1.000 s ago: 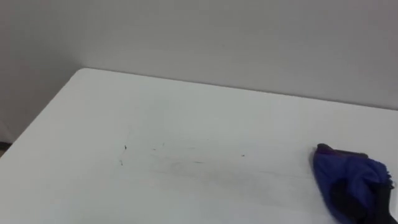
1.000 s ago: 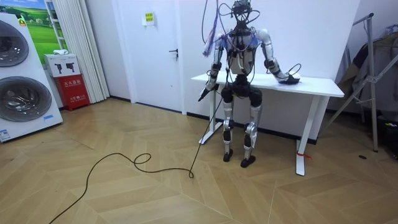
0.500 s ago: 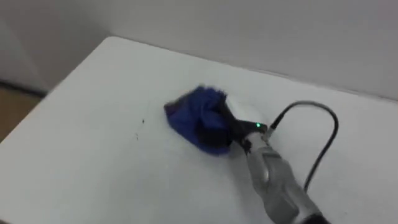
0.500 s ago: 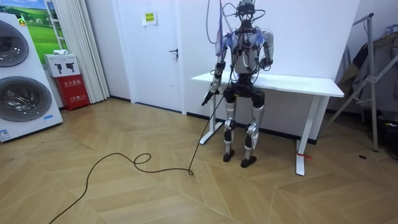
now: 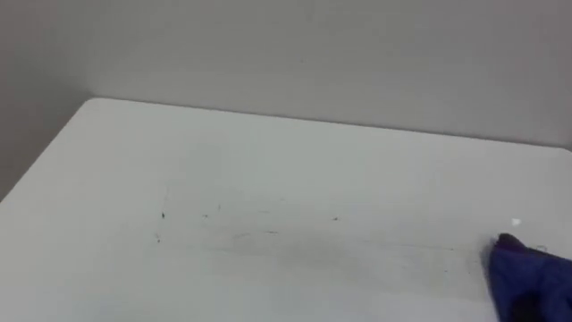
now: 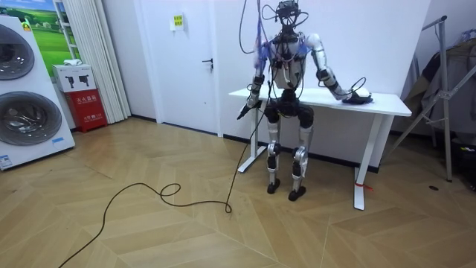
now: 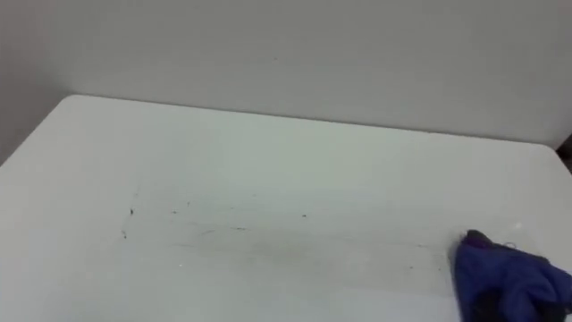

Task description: Wipe table

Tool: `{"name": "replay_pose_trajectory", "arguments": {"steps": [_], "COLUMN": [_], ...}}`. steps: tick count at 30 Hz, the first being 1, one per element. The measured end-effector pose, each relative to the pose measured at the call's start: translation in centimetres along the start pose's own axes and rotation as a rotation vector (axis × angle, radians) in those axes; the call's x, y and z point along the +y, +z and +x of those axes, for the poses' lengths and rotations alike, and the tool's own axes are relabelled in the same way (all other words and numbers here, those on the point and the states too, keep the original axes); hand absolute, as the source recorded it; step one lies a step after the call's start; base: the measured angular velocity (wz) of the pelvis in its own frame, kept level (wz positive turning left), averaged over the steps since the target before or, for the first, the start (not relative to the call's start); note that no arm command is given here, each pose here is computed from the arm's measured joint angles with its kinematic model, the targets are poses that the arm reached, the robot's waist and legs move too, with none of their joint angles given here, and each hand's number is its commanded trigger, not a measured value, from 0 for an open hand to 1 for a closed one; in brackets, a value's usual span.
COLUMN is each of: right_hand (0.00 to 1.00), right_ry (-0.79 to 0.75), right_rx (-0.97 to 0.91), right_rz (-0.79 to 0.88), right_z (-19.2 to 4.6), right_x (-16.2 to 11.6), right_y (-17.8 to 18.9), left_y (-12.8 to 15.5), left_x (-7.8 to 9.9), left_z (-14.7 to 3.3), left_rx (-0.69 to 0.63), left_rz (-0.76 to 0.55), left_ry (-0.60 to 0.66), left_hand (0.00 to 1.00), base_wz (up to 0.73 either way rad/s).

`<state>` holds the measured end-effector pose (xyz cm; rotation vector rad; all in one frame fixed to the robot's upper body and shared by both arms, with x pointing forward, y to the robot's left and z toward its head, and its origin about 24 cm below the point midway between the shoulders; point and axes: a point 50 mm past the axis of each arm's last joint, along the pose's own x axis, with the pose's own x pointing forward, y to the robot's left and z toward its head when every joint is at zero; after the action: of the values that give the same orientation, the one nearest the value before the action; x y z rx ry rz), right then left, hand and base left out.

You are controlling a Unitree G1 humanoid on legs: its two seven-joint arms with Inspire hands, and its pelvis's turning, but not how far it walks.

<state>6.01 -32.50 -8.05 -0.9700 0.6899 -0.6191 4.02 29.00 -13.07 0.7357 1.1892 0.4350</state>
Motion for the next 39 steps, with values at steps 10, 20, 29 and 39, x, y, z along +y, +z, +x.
{"name": "replay_pose_trajectory", "arguments": {"steps": [10, 20, 29, 39], "right_hand": [1.00, 1.00, 1.00, 1.00], "right_ry": [0.200, 0.228, 0.135, 0.213], "right_rx": [-0.371, -0.818, -0.390, -0.407], "right_rz": [0.037, -0.100, -0.140, 0.060], "right_z": [1.6, -0.9, 4.0, 2.1], "right_x": [6.1, 5.6, 2.8, 4.9], "right_y": [21.3, 32.4, 14.1, 18.4], "left_y": [4.5, 4.3, 0.7, -3.3], "left_x": [-3.1, 0.2, -0.8, -2.3], "left_z": [0.1, 1.6, 0.5, -1.0], "left_rx": [-0.131, -0.134, -0.034, 0.079], "left_rz": [0.153, 0.113, -0.019, 0.024], "left_ry": [-0.122, -0.089, -0.132, -0.196], "left_hand": [0.00, 0.00, 0.00, 0.00], "base_wz": [-0.31, 0.66, -0.31, -0.80]}}
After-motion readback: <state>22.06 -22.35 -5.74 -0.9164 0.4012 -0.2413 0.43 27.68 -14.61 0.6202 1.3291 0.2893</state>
